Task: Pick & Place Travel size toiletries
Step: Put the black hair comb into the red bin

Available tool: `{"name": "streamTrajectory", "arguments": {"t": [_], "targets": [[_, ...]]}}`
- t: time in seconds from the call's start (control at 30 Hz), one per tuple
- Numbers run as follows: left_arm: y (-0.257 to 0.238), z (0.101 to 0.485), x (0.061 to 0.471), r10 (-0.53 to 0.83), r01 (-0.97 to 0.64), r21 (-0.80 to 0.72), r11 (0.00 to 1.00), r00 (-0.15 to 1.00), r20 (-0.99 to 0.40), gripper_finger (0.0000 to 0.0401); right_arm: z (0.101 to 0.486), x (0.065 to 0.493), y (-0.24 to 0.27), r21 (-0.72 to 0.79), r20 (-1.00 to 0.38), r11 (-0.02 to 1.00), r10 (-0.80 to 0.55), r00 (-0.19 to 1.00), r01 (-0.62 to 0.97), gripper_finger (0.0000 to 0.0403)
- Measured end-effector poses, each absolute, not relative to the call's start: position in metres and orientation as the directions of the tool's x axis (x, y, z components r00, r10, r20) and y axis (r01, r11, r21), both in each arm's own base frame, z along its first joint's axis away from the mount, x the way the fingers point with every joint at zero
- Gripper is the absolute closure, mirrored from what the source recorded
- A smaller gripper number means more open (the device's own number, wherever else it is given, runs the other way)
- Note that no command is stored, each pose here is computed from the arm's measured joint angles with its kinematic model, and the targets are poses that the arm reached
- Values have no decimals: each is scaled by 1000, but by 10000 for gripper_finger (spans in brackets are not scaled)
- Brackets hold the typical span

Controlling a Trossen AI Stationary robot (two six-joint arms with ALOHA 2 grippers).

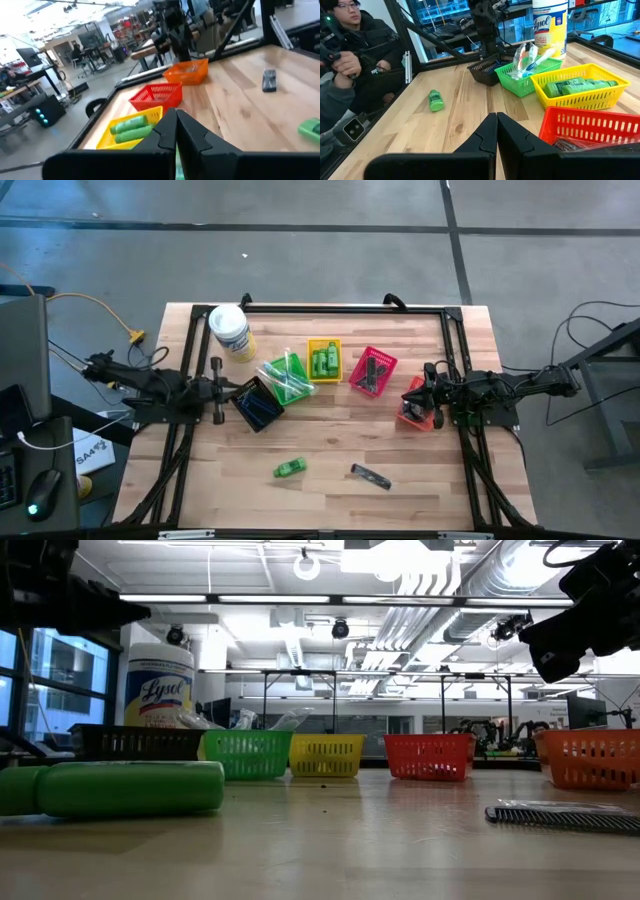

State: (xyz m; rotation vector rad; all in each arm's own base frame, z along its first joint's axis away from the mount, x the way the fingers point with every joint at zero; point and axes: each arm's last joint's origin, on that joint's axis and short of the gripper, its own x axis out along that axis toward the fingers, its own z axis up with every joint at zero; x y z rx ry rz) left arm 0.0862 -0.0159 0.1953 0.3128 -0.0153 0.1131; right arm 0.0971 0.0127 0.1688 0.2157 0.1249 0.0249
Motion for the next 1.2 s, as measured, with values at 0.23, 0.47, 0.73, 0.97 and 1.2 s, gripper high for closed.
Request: {"name": "streamTrajectory", "arguments": {"t": [0.23,0.47,0.73,0.97,1.2], "targets": [[-18,186,90,74,-84,286,954,996,47,401,169,97,13,221,-121,975,39,992,-11,401],[-20,177,92,50,-60,254,965,998,47,401,169,97,13,221,-121,975,39,992,-11,401],[-20,175,93,33,-40,238,971,999,33,401,169,97,13,224,-121,975,39,992,-11,401],[-21,171,97,33,-28,230,973,999,-19,401,169,97,13,224,-121,975,39,992,-11,401],[-23,163,102,38,-13,233,972,994,-106,401,169,97,13,224,-121,974,43,992,-15,401]]}}
